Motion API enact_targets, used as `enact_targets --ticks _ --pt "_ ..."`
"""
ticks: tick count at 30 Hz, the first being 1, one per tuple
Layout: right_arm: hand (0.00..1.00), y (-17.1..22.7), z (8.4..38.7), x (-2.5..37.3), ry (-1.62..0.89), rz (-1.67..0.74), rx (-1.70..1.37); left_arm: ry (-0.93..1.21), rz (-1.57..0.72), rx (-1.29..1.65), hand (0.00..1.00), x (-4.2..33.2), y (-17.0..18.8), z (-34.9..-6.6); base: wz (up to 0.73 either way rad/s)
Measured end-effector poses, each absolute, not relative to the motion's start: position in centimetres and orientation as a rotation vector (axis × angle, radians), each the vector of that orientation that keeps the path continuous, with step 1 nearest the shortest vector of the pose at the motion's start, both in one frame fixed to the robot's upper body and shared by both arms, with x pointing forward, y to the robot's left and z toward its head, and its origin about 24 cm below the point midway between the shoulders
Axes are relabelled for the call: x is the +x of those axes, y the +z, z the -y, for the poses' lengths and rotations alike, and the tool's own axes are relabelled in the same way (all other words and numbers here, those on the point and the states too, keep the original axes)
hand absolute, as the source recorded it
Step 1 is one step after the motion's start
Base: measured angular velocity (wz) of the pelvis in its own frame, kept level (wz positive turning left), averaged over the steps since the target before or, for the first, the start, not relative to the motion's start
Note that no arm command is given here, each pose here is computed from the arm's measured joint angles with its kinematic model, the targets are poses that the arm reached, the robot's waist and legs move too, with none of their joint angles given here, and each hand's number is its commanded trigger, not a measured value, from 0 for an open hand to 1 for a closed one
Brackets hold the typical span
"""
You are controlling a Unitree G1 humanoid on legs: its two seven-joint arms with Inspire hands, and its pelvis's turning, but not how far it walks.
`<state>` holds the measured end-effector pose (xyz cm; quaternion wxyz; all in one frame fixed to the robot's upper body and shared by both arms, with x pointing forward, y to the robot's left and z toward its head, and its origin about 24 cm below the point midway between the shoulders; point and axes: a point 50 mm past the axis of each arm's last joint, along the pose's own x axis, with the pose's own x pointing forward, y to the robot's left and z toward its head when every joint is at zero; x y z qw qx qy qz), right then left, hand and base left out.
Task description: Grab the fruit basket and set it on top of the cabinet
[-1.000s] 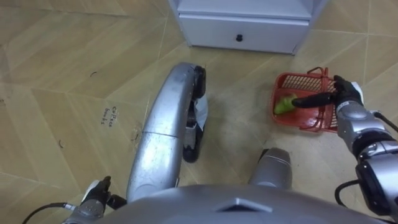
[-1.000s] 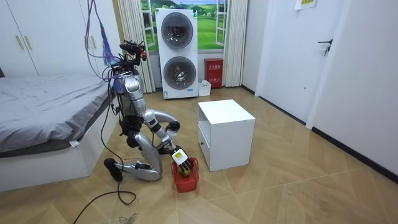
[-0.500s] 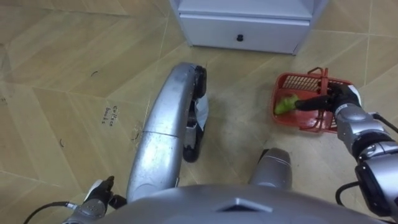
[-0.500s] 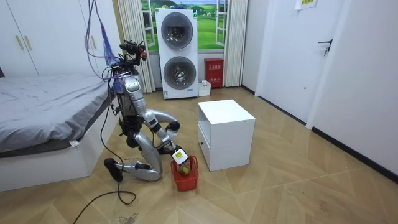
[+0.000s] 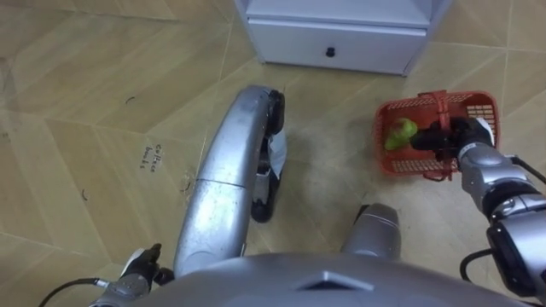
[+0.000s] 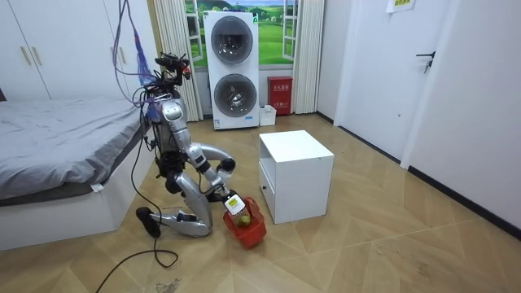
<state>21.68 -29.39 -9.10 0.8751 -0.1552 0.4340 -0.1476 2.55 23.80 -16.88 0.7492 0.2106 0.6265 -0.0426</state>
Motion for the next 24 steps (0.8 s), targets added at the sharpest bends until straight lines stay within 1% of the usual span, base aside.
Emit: enact_targets --ticks 5,10,18,24 --pt "1.00 -9.1 29.3 21.7 -0.306 -0.906 -0.319 -0.089 -1.350 0.459 0.00 3.6 -16.8 -23.7 0.00" --pt "1.00 -9.3 29.0 21.7 -0.296 -0.908 -0.315 -0.089 -1.300 0.459 0.00 5.9 -16.7 -23.4 -0.02" --pt "1.00 -9.5 28.5 21.7 -0.290 -0.911 -0.295 -0.091 -1.270 0.447 0.00 7.3 -16.7 -22.7 -0.02" --pt "1.00 -8.8 28.0 22.9 -0.270 -0.856 -0.289 -0.058 -1.239 0.422 0.00 8.2 -16.4 -22.9 -0.01"
